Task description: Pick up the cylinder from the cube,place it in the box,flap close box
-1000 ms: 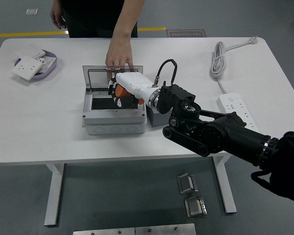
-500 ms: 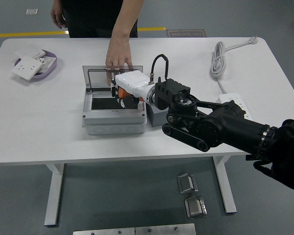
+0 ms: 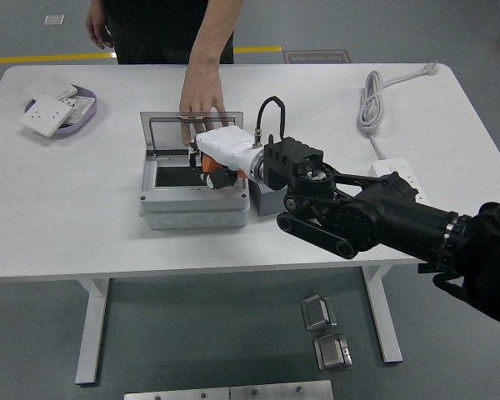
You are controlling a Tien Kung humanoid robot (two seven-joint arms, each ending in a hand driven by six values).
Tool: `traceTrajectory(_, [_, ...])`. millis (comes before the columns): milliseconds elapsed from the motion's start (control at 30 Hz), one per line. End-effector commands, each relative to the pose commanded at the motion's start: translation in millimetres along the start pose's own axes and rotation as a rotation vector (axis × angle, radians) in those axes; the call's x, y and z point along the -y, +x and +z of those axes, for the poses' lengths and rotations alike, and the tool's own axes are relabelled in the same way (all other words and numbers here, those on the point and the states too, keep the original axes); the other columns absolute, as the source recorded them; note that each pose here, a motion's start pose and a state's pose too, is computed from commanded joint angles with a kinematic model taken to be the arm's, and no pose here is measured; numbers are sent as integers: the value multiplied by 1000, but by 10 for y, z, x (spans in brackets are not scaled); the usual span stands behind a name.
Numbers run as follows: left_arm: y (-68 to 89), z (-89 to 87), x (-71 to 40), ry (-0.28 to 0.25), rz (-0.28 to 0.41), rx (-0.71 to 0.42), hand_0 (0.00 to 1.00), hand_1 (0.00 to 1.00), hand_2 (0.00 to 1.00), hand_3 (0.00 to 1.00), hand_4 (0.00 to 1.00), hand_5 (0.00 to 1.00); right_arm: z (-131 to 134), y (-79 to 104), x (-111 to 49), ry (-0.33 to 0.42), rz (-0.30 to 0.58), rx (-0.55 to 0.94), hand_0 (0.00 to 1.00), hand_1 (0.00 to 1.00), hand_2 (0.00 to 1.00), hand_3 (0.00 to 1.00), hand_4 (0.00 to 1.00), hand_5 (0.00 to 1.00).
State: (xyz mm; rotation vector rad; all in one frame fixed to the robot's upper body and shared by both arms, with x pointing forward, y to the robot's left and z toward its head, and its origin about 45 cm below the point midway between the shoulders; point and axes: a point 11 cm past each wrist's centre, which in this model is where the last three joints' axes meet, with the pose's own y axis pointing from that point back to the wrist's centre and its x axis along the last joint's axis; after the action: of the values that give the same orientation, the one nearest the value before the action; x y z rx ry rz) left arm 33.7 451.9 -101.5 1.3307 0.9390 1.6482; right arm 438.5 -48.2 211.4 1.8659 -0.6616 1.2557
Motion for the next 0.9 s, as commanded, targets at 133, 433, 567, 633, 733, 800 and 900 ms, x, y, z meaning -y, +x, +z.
traceTrajectory(133, [-3,9,0,-3,-1,2,562,593,553,575,622,311,22,-2,1,-5,-2,-10,444,585,579,631,172,2])
traceTrajectory(433, [-11,24,0,-7,-3,6,562,593,553,574,621,310,41,-23,0,-11,-7,-29,846,767,773,782,680,303])
traceTrajectory(567, [-7,39,1,-11,-3,8,562,593,553,574,621,311,47,-46,-3,-11,-11,-32,862,774,778,806,728,302])
traceTrajectory(633, [-10,48,1,-13,-4,10,562,593,553,574,621,311,46,-53,-4,-9,-12,-33,862,774,778,806,728,302])
traceTrajectory(733, [-18,61,1,-16,-6,11,562,593,553,574,621,311,45,-58,-4,-8,-13,-33,862,774,778,806,728,302])
traceTrajectory(800, [-23,67,1,-18,-7,13,561,593,553,574,620,309,45,-61,-5,-7,-13,-31,872,774,780,814,766,311])
traceTrajectory(900, [-31,72,1,-19,-9,15,561,593,553,574,620,309,29,-61,-7,-1,-10,-18,872,774,780,814,766,311])
